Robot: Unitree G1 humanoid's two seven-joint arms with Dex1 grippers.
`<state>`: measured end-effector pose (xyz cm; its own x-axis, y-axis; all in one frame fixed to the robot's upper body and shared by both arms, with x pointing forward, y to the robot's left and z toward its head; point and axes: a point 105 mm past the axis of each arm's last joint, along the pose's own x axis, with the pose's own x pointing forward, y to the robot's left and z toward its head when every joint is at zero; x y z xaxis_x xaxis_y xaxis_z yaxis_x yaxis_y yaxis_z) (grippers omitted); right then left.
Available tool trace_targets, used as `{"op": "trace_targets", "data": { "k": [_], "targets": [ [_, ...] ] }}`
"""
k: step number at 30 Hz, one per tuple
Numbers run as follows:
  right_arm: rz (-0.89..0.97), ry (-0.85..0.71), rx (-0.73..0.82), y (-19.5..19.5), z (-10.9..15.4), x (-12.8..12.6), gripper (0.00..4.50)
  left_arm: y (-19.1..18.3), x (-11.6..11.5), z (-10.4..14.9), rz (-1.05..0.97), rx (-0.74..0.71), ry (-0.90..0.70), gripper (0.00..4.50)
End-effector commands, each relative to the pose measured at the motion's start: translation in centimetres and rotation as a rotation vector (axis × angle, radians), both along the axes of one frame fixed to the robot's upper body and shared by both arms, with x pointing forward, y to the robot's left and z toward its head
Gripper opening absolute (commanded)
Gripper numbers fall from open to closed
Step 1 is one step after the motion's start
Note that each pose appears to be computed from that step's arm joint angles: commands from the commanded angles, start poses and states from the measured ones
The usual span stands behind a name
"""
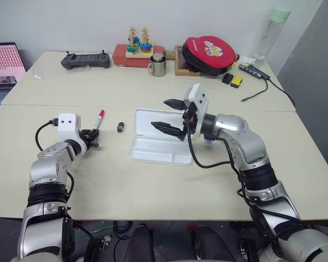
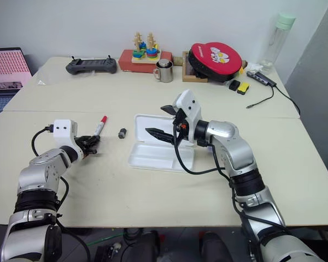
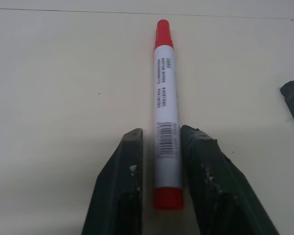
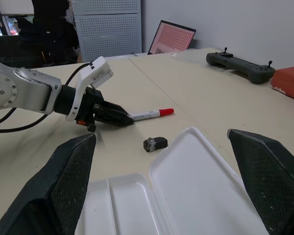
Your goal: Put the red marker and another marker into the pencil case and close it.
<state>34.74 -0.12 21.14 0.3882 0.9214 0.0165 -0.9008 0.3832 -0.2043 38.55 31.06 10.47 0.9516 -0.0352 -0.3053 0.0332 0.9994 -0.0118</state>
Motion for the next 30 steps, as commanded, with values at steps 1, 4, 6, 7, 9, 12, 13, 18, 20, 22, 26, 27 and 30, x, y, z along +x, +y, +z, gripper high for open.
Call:
{"op": "trace_targets", "data": {
  "k": [1,4,6,7,9,12,13,18,20,22,26,27,30],
  "targets": [
    [0.012,-0.083,0.053,-0.6,2.8,-0.5,4.5,0.8,0.5,1.1,0.045,0.015,-0.048,0.49],
    [0.01,-0.083,0.056,-1.0,2.9,-0.6,4.5,0.9,0.7,1.2,0.053,0.012,-0.062,0.49],
    [0.005,-0.09,0.07,-1.8,3.4,-0.8,4.5,-0.6,1.5,4.2,-0.02,-0.015,-0.199,0.49],
    [0.003,-0.092,0.08,-2.2,3.7,-1.0,4.5,-1.5,1.7,6.0,-0.074,-0.036,-0.28,0.49],
    [0.005,-0.085,0.117,-3.8,4.6,-1.7,4.5,-6.5,0.7,11.8,-0.382,-0.048,-0.502,0.49],
    [0.015,-0.067,0.136,-5.6,5.0,-3.0,4.5,-11.6,-1.9,15.3,-0.717,-0.044,-0.602,0.49],
    [0.016,-0.059,0.137,-6.0,5.1,-3.3,4.5,-12.6,-2.5,15.6,-0.789,-0.034,-0.603,0.49],
    [0.014,-0.015,0.049,-7.7,3.4,-5.2,4.5,-17.2,-5.0,14.8,-1.161,0.046,-0.516,0.49],
    [-0.006,-0.009,0.025,-8.1,3.0,-5.3,4.5,-17.9,-5.4,14.0,-1.233,0.075,-0.465,0.49],
    [-0.036,0.005,0.0,-8.7,2.2,-5.5,4.5,-18.2,-5.2,10.9,-1.332,0.296,-0.323,0.49],
    [-0.058,0.019,-0.017,-8.9,1.5,-6.5,4.5,-17.7,-4.0,8.7,-1.417,0.557,-0.195,0.49],
    [-0.066,0.02,-0.018,-8.9,1.3,-6.5,4.5,-17.3,-3.8,8.1,-1.431,0.605,-0.168,0.49],
    [-0.091,0.031,-0.017,-9.0,0.8,-6.6,4.5,-16.1,-2.9,6.2,-1.442,0.699,-0.076,0.49]
  ]
}}
